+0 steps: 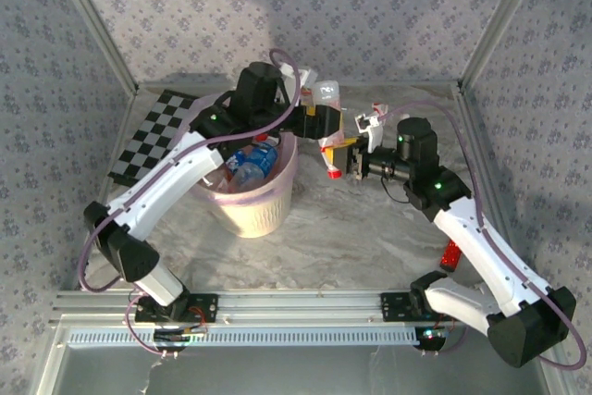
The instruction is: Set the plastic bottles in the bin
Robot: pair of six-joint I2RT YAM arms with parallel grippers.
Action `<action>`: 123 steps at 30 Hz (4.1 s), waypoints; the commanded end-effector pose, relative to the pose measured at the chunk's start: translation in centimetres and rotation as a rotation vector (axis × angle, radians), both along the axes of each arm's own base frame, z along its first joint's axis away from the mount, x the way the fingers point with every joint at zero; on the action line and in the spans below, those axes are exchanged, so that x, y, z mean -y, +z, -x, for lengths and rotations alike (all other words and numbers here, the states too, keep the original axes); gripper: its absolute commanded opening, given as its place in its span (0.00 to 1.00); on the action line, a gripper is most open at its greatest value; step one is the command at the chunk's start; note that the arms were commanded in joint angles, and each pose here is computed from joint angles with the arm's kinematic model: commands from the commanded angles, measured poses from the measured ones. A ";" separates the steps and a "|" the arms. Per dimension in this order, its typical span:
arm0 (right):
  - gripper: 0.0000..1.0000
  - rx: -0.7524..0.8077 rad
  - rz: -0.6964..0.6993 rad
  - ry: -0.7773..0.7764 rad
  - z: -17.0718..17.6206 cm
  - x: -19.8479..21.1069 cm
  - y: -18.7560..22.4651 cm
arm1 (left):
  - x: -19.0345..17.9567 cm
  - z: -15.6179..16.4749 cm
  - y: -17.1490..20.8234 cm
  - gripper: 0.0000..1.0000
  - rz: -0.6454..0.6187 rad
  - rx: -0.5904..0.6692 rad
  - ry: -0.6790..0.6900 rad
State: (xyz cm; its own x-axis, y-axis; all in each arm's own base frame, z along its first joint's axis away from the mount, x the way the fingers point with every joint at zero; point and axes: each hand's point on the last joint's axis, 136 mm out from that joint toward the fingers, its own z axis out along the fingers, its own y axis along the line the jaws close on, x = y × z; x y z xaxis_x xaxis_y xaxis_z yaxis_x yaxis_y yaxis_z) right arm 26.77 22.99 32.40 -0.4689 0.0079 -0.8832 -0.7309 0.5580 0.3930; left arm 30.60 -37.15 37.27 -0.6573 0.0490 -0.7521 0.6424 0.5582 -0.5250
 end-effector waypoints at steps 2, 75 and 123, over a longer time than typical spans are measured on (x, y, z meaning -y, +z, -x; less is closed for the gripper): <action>0.26 0.062 -0.046 -0.006 0.1 -0.1 2.5 | 0.7 0.4 2.9 0.74 0.064 0.051 -0.028; 0.95 -0.152 0.079 -0.207 -3.7 4.8 -4.6 | -17.3 -6.5 -9.6 0.27 -0.358 0.482 0.456; 0.94 -0.347 0.172 -0.426 -6.9 8.0 -9.5 | -22.8 -4.3 -8.7 0.00 -0.316 0.278 0.680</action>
